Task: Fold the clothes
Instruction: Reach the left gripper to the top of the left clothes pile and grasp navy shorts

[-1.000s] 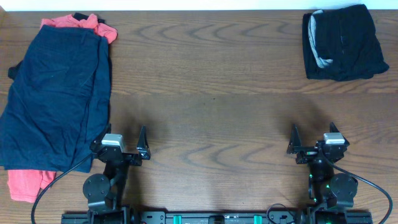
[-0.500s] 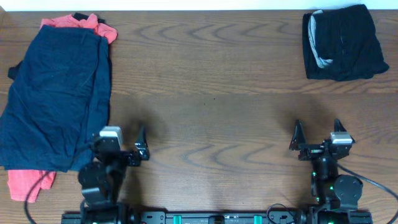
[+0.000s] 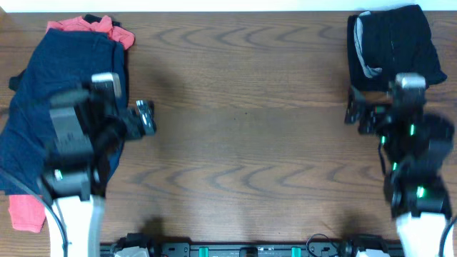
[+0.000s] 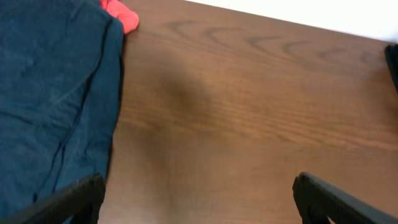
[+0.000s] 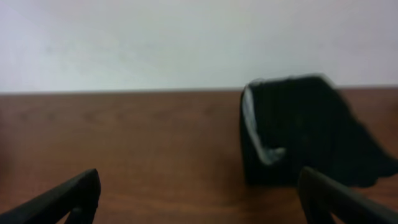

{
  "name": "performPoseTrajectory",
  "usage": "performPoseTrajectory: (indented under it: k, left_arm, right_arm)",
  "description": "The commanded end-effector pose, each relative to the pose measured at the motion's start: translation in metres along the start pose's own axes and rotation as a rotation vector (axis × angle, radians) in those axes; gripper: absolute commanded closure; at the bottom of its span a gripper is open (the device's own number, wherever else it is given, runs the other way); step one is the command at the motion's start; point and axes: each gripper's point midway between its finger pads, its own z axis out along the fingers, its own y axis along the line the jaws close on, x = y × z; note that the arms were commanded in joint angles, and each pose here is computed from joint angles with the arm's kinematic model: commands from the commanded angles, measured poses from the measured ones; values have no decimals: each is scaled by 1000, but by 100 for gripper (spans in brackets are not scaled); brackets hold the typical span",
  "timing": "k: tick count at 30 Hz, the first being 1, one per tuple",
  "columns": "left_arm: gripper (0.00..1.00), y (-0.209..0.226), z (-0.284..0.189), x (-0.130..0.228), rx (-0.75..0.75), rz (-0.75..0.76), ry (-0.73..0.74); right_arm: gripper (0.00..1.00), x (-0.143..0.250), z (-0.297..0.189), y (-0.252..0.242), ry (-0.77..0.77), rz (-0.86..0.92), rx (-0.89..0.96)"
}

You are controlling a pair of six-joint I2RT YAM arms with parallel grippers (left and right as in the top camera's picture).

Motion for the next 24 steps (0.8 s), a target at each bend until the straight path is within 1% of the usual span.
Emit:
performPoseTrajectory:
  k: [1,4,7,11,13,16,18,21,23,24]
  left_arm:
    - [2,1,1,-32,-30,-18,53]
    - [2,6,9,-49,-68,-31,120]
    - [2,7,19,-67,-68,-31,118]
    - [2,14,37,-73,-86,-28,114]
    - [2,26,47,-75,-143,-20,109]
    - [2,48,65,-80,-236,79,116]
    - [2,67,82,-78,-315,114,143]
    - [2,94,108,-70,-425,123,191]
    - [1,112,128,-63,-469,115,219]
    - [2,117,136,-60,-476,111,229]
  right_arm:
    - [1,-18,27,9,84,23,-53]
    - [1,-17,54,7,198,42,-54]
    - [1,-9,80,7,327,56,-68]
    - [1,7,110,16,434,78,-147]
    - [1,14,122,17,443,85,-167]
    - [1,31,132,17,489,98,-177]
    - [1,40,134,19,517,108,-189]
    - [1,52,135,18,557,118,-186]
    - [1,58,135,18,581,124,-184]
    - [1,61,135,17,591,126,-183]
